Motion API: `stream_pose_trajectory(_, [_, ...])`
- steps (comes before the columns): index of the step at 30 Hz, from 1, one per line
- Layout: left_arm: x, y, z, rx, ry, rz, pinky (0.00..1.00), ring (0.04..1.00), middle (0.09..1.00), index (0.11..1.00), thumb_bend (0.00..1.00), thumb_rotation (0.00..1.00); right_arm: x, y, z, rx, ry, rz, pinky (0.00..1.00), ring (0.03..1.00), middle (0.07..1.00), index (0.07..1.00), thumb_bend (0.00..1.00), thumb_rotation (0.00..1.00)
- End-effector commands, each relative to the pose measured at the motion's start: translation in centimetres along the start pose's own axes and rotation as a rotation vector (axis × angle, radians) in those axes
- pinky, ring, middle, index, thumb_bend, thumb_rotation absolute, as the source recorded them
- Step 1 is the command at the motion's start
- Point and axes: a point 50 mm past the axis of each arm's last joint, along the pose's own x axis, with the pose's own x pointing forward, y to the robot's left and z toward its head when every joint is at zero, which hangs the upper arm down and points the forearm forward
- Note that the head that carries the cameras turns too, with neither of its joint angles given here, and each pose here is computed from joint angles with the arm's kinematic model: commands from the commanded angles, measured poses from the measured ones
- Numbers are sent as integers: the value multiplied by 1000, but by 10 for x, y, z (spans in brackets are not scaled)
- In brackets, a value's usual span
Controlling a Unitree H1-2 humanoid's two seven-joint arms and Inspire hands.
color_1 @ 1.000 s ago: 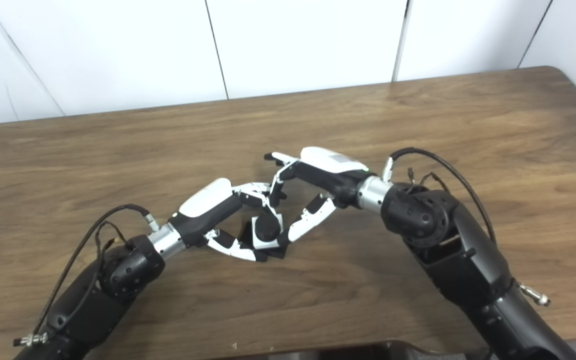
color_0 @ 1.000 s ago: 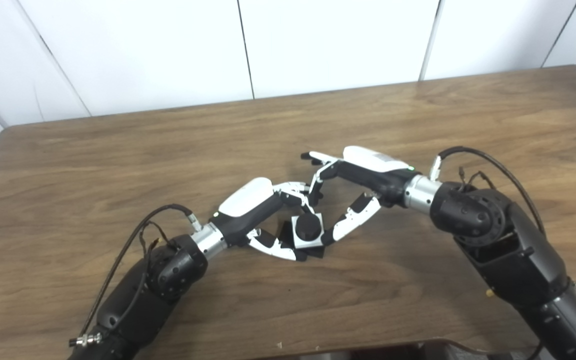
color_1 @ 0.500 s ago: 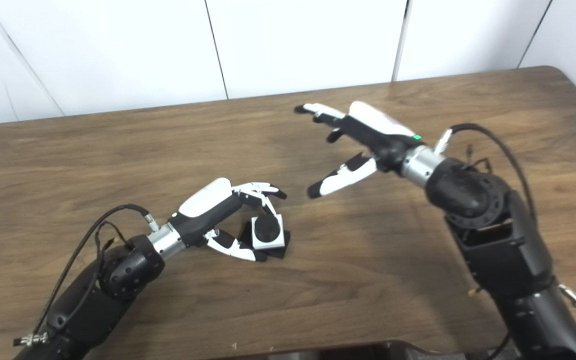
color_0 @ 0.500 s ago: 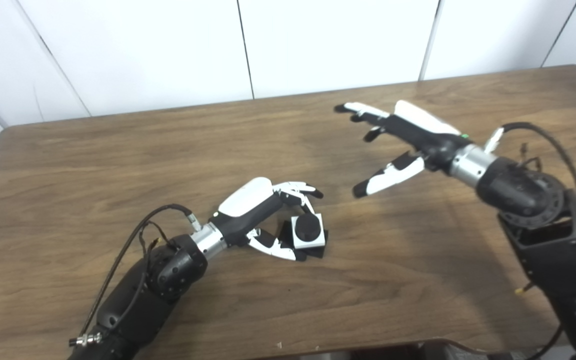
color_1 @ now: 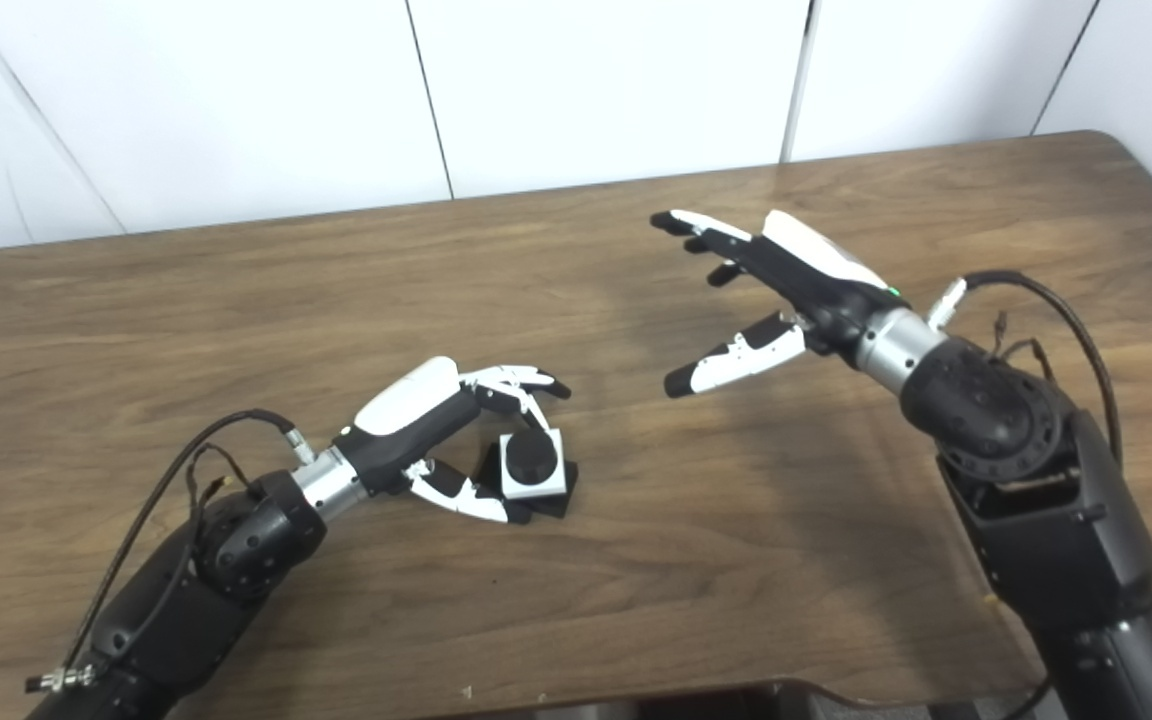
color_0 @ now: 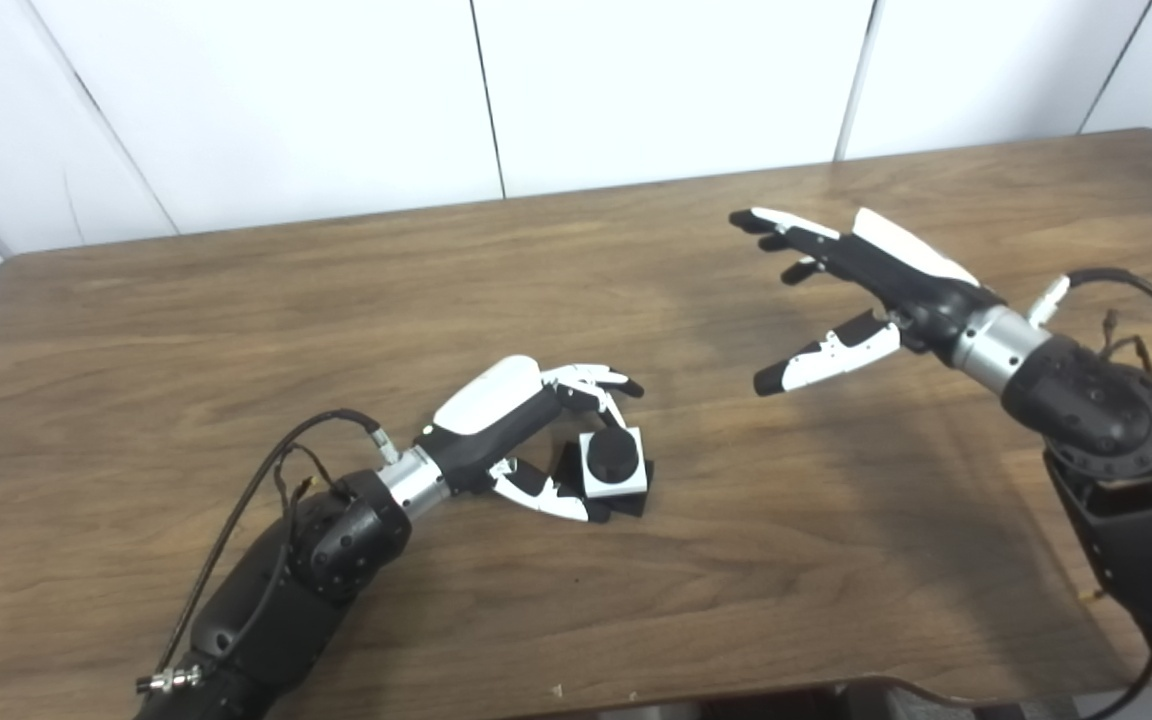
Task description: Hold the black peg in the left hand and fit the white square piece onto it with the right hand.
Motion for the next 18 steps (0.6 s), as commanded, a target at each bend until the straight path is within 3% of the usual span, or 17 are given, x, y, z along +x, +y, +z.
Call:
stream_pose_trajectory(1, [-21,-21,-19,21,121,-154,807,885,852,492,521,74,-2,-4,8,31,-37,-129,805,890,914,905,921,328])
stream_pose_trajectory(5, [-22,-21,-20,15,119,-149,792,876,845,492,521,73,-6,14,1,97,-16,-205,821,899,912,893,868,315])
stream_pose_trajectory(12, [-25,-22,-23,37,156,-116,786,859,833,492,521,75,-10,43,0,167,18,-263,792,886,906,895,860,344])
stream_pose_trajectory(18, [-26,-24,-21,51,276,-81,781,868,850,494,521,75,-10,65,2,253,34,-305,764,888,906,883,863,350])
